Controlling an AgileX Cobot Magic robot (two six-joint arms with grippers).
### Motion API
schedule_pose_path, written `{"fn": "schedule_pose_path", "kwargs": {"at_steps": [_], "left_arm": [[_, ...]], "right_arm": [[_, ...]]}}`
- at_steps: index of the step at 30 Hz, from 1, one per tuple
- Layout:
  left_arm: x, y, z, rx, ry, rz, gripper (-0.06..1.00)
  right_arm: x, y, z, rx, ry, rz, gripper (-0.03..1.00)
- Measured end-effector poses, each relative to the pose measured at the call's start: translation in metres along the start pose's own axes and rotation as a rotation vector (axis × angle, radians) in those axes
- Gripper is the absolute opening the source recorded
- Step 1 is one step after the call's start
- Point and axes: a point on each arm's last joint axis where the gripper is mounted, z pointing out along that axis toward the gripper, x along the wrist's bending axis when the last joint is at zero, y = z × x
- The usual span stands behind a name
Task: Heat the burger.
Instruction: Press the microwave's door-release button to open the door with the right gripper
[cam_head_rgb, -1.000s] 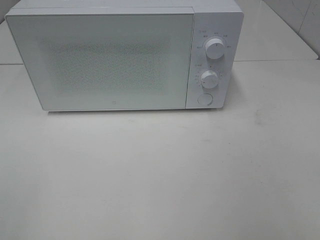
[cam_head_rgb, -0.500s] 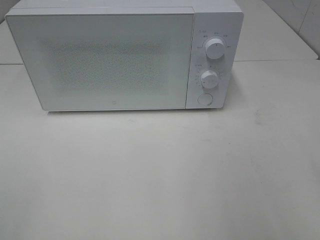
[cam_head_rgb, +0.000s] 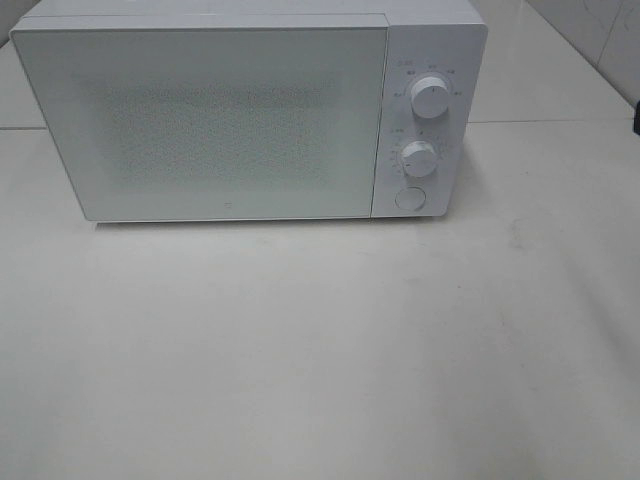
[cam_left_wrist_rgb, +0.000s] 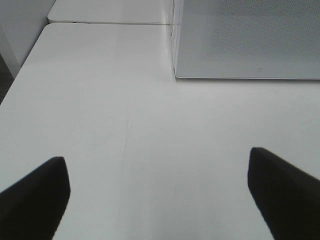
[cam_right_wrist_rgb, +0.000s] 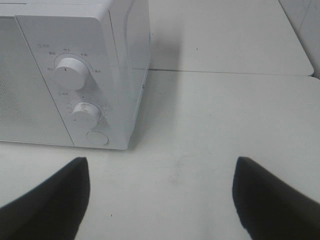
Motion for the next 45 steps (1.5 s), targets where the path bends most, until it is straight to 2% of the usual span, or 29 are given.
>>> {"fn": "schedule_pose_path", "kwargs": {"at_steps": [15, 20, 25, 33, 45], "left_arm": [[0.0, 0.0, 0.0, 0.0, 0.0, 0.0, 0.88], [0.0, 0.0, 0.0, 0.0, 0.0, 0.0, 0.88], [0.0, 0.0, 0.0, 0.0, 0.0, 0.0, 0.88], [0.0, 0.0, 0.0, 0.0, 0.0, 0.0, 0.88], [0.0, 0.0, 0.0, 0.0, 0.0, -0.002, 0.88]], "right_arm": [[0.0, -0.031, 0.064, -0.071, 0.03, -0.01, 0.76], [0.001, -0.047, 0.083, -0.061, 0.04, -0.076, 0.76], [0.014, -0.069, 0.106, -0.032, 0.06, -0.147, 0.76], [0.039, -0.085, 0.119, -0.067, 0.046, -0.153, 0.76], [0.079, -0.109, 0.117, -0.126, -0.033, -0.087, 0.76]]}}
